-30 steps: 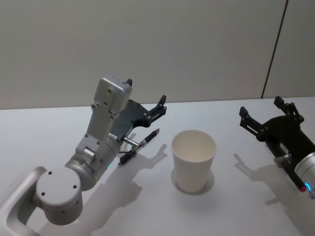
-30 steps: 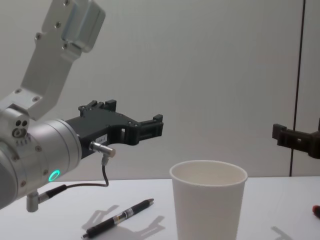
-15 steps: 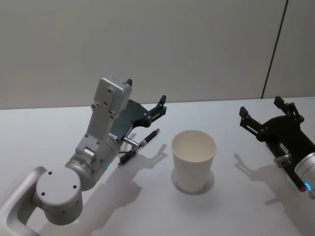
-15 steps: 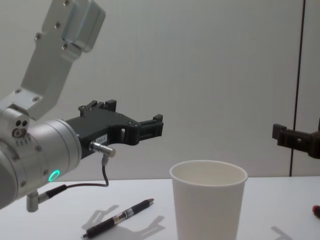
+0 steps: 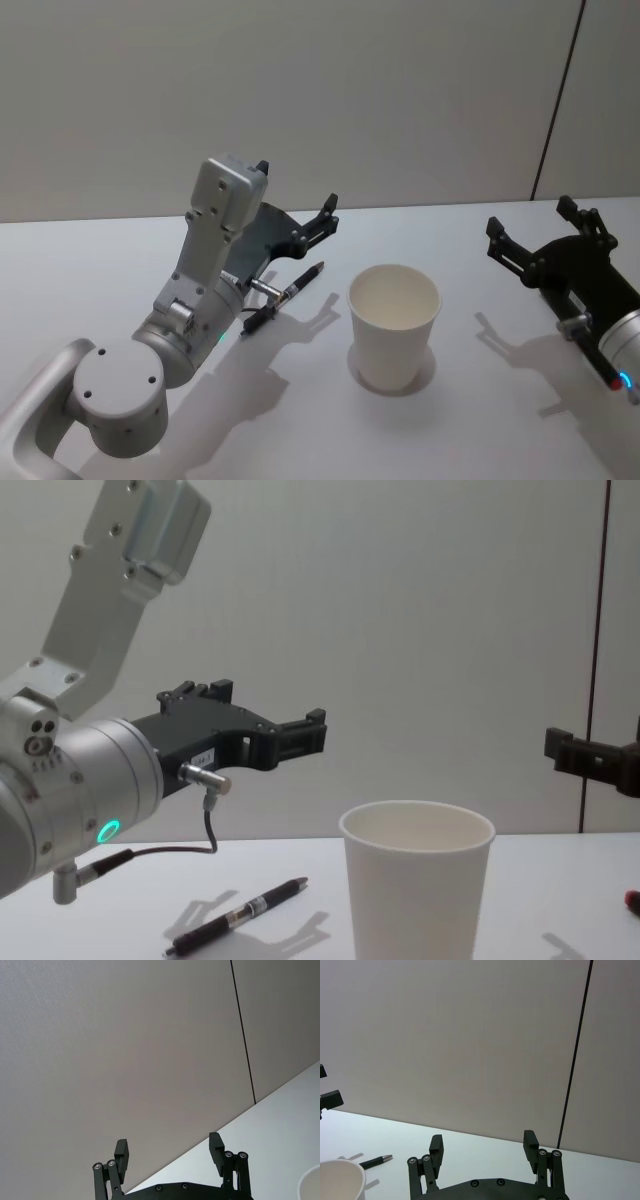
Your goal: Place the pen into the pen holder.
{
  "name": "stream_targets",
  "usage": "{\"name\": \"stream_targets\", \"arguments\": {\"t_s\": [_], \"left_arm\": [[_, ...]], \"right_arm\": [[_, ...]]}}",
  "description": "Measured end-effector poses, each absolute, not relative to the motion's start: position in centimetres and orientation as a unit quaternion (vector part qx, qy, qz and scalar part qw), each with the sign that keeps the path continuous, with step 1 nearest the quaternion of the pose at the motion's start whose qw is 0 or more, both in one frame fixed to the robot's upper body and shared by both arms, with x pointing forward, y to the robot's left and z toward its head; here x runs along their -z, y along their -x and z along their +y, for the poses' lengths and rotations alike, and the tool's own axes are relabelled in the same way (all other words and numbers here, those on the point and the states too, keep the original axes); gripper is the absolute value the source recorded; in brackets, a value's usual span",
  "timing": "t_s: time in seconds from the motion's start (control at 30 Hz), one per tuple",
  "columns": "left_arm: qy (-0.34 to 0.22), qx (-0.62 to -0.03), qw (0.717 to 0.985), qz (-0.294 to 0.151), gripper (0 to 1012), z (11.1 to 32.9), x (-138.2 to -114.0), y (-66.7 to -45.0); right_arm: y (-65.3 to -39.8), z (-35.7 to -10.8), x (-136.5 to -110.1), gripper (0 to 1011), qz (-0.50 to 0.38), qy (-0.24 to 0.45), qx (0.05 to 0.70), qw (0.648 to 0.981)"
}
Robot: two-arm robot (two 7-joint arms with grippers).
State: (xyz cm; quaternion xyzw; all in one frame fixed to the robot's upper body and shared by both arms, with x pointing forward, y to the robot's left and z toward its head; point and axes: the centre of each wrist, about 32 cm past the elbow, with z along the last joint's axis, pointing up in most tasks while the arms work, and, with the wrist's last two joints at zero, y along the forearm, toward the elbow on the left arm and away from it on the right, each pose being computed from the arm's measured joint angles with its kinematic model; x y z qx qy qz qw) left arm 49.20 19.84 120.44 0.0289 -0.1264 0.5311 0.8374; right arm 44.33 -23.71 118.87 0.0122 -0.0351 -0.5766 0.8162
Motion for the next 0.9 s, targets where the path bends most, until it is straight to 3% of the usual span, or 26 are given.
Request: {"name": "stream_targets", "arguments": {"t_s": [0.9], "left_arm": [[-0.029,-0.531,0.837,-0.126,1001,19.84,-120.44,-49.2]], "right_arm": [[-44.33,-23.71,-118.88,1001,-0.035,-0.012,0.577,0.816]]}}
